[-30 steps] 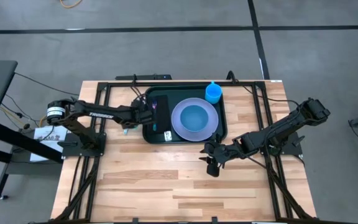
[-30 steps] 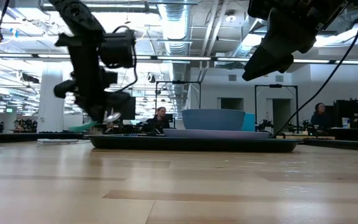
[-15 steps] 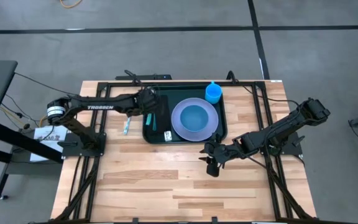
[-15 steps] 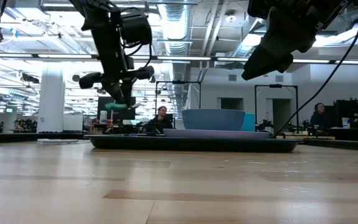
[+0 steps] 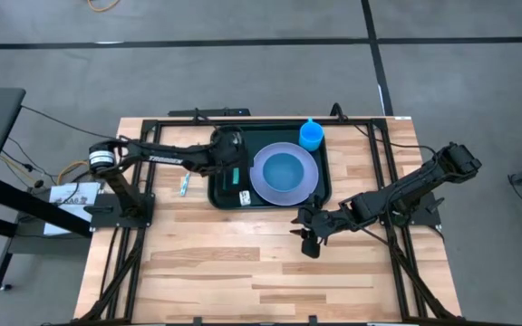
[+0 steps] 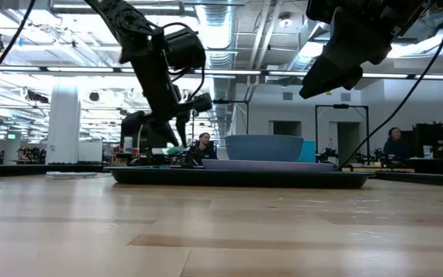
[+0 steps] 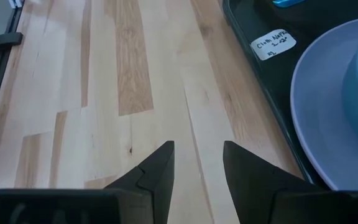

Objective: Set up tray
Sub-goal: Put the light blue spoon on the black napkin to the right of the blue fork

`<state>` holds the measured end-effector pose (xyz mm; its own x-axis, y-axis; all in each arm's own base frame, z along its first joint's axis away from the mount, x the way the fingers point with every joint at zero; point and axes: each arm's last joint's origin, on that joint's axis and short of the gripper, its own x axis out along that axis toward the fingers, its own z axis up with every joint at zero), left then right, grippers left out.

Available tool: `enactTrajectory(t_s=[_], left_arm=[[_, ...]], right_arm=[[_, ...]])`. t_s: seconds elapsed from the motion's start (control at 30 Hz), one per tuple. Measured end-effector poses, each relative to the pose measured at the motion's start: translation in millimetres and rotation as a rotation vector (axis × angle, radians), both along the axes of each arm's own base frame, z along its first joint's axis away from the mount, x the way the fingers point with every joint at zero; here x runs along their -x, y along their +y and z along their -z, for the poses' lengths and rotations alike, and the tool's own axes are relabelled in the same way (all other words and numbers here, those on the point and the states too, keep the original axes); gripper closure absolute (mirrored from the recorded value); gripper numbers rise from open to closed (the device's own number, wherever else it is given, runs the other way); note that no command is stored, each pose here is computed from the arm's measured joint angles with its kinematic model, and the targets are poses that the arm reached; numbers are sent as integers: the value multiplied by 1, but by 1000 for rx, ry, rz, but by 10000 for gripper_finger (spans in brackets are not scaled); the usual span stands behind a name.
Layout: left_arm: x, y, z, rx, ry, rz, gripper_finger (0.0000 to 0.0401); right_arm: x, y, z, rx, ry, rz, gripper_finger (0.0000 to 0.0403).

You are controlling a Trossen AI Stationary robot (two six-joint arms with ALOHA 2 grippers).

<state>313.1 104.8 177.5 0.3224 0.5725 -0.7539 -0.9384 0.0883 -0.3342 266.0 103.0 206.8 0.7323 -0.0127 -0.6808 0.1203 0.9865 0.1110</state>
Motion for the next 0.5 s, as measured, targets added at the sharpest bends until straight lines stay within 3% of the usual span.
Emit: enactTrajectory(t_s=[0.5], left_arm=[[2,2,20,44,88,-42,366]], right_arm=[[0,0,0,-9,1,-9,274]])
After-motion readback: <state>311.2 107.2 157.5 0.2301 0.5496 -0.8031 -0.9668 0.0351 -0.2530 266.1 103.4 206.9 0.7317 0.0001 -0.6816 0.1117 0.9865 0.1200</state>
